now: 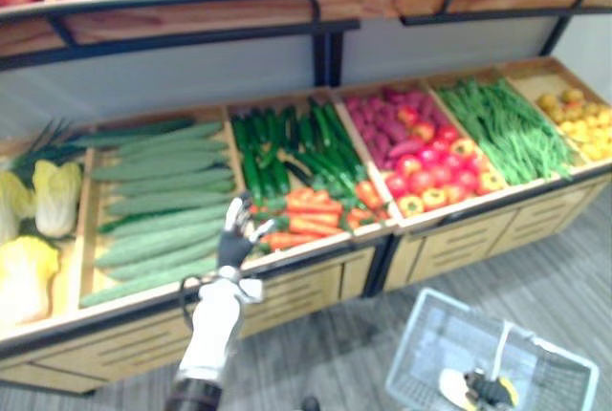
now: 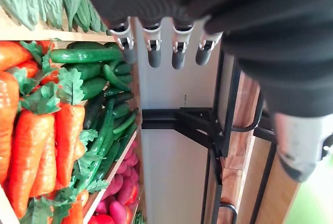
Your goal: Pick vegetable in the basket
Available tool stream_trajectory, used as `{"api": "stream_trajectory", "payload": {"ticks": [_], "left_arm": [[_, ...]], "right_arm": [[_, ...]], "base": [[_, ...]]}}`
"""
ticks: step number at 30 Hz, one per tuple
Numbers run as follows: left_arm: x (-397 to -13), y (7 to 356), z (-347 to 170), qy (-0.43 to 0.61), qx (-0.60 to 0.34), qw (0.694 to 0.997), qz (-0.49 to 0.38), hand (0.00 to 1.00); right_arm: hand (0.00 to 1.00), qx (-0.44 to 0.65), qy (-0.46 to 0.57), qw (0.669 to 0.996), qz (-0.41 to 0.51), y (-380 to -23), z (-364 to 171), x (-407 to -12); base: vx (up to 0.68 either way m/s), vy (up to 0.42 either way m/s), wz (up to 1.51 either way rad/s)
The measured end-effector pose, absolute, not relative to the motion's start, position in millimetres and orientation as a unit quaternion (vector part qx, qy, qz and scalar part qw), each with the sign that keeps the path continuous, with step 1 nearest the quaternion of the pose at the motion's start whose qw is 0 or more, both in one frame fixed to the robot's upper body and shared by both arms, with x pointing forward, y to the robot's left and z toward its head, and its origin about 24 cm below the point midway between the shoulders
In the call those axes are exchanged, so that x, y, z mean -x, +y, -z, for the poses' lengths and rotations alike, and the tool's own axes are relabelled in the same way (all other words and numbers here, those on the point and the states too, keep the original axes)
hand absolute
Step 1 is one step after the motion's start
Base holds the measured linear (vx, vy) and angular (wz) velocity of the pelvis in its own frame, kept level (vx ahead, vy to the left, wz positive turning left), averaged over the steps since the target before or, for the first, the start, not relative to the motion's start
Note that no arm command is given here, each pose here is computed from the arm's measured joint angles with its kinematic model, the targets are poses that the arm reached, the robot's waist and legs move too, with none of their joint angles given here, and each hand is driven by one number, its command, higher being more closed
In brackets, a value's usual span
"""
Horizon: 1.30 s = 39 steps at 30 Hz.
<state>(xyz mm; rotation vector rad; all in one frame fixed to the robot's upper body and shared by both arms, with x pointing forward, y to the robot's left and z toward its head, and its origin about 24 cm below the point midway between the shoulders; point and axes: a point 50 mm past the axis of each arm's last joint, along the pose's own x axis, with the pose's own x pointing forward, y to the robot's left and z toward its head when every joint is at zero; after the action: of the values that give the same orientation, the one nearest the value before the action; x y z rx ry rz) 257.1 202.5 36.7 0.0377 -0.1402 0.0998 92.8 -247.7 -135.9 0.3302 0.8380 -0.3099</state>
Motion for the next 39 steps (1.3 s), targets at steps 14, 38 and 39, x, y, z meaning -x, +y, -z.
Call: {"api": "stream_trajectory", "payload": {"ticks": [14,38,39], "left_arm": [[-290.4,203.9,-42.7,-0.055,-0.155,0.986,-0.023,0.00],[-378.4,209.2,-168.8,-0.208,-0.518,0.829,-0.046,0.00],[-380.0,207.0,-174.5,-0.216,-0.518,0.827,-0.047,0.00]], "right_arm": [[1.00,-0.132,0.445,0.880,0.104,-251.4,139.6,-99.0],[1.00,-0.108,0.361,0.926,0.019,-235.5,116.0,-163.2],[1.00,-0.103,0.356,0.929,0.012,-235.4,113.7,-168.1]], "base": [[0.00,-0.074,0.08],[0.02,0.003,-0.05],[-0.02,-0.032,-0.08]]}}
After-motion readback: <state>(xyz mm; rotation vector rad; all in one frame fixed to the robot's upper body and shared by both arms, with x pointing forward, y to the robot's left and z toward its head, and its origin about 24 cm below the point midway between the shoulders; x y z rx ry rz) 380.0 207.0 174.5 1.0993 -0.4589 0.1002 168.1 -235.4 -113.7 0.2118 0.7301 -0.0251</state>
